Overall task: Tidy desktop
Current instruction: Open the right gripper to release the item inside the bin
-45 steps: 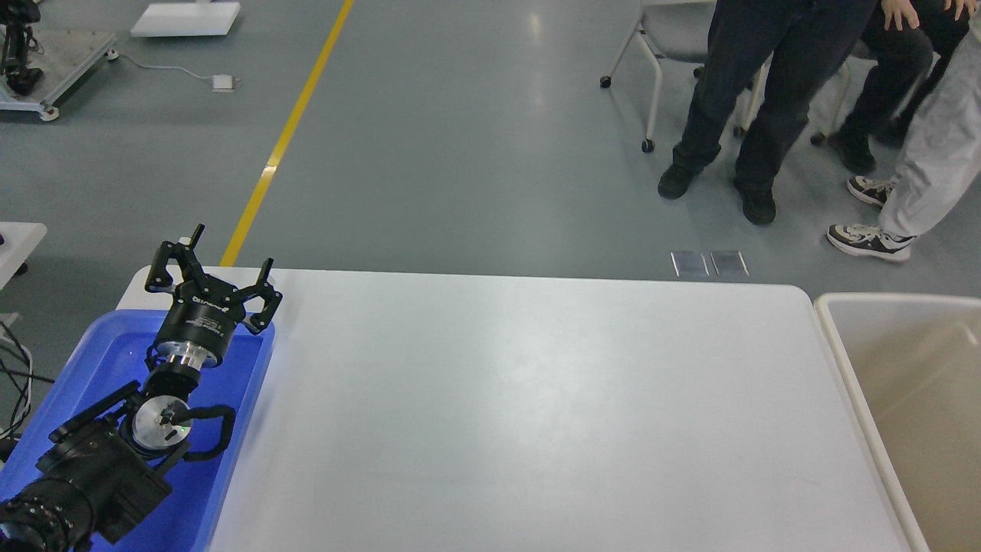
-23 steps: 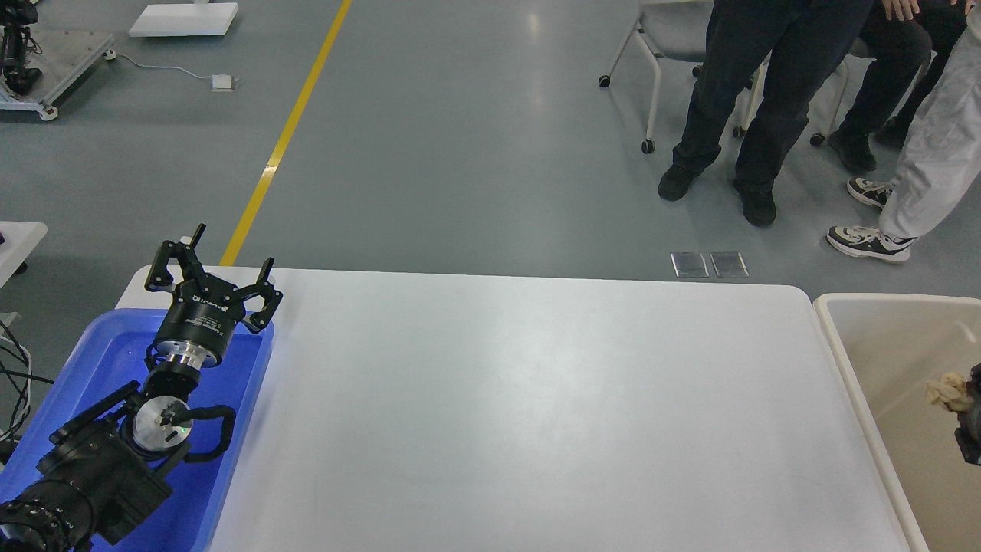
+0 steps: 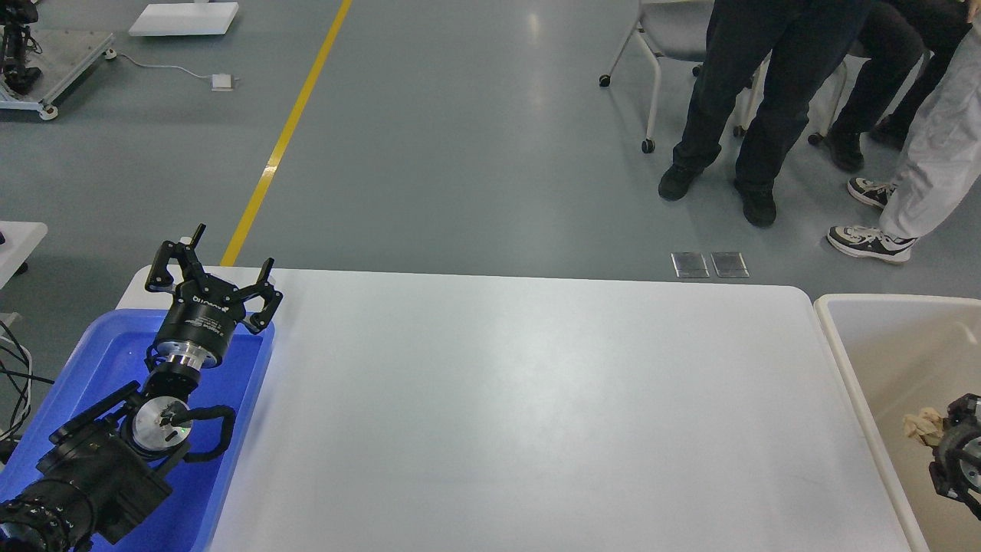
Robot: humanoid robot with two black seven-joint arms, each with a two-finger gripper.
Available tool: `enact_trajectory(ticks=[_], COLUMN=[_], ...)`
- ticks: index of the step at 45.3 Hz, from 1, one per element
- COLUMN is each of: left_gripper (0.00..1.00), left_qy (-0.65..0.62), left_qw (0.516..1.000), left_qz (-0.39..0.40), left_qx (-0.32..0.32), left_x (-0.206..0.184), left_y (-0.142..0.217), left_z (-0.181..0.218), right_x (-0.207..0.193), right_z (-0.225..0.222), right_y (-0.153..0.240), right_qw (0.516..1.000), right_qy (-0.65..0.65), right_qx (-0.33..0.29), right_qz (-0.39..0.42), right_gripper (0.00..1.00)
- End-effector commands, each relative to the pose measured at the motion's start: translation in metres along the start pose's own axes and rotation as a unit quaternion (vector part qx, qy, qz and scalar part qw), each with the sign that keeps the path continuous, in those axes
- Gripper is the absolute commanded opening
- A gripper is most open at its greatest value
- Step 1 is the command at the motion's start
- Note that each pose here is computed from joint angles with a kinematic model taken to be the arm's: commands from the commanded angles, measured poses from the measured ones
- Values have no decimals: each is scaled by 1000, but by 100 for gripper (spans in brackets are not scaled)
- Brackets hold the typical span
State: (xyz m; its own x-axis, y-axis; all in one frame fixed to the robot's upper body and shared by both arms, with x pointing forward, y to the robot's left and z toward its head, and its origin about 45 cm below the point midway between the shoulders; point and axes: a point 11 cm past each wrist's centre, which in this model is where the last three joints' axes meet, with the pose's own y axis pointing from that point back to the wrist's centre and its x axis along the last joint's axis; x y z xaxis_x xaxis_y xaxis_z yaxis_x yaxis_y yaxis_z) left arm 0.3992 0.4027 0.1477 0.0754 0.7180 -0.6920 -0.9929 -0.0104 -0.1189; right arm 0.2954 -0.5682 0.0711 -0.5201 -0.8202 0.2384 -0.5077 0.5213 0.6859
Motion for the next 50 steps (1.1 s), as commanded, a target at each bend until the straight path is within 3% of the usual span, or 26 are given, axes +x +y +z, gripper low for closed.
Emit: enact_trajectory(ticks=[1,10,12,13,15,16,18,20,38,50], left_gripper=[100,100,100,100,100,100,100,100,100,100], left_qy=[0,0,-1,0,0,0,0,0,0,0], left_qw=[1000,1000,1000,1000,1000,1000,1000,1000,1000,1000], left_qz=[1,1,1,0,0,0,1,1,1,1], left_qx=[0,0,1,0,0,0,0,0,0,0], left_x=[0,0,0,0,0,0,0,0,0,0], left_y=[0,0,0,0,0,0,0,0,0,0], left_z=[0,0,0,0,0,0,0,0,0,0], right_x=[5,16,19,20,22,21,21,21,37,17], right_z=[4,1,0,0,-2,-1,-4,-5,-33,-62], right_y=[0,0,1,1,1,1,1,1,5,7], right_qw=[1000,1000,1000,1000,999,999,999,999,998,997], right_qy=[-2,-4,-4,-4,-7,-9,-14,-19,-24,-36], right_qx=[-3,1,2,3,4,4,7,8,35,59], right_qz=[10,25,29,31,33,32,33,32,41,18], right_gripper=[0,2,16,27,70,81,84,100,100,100])
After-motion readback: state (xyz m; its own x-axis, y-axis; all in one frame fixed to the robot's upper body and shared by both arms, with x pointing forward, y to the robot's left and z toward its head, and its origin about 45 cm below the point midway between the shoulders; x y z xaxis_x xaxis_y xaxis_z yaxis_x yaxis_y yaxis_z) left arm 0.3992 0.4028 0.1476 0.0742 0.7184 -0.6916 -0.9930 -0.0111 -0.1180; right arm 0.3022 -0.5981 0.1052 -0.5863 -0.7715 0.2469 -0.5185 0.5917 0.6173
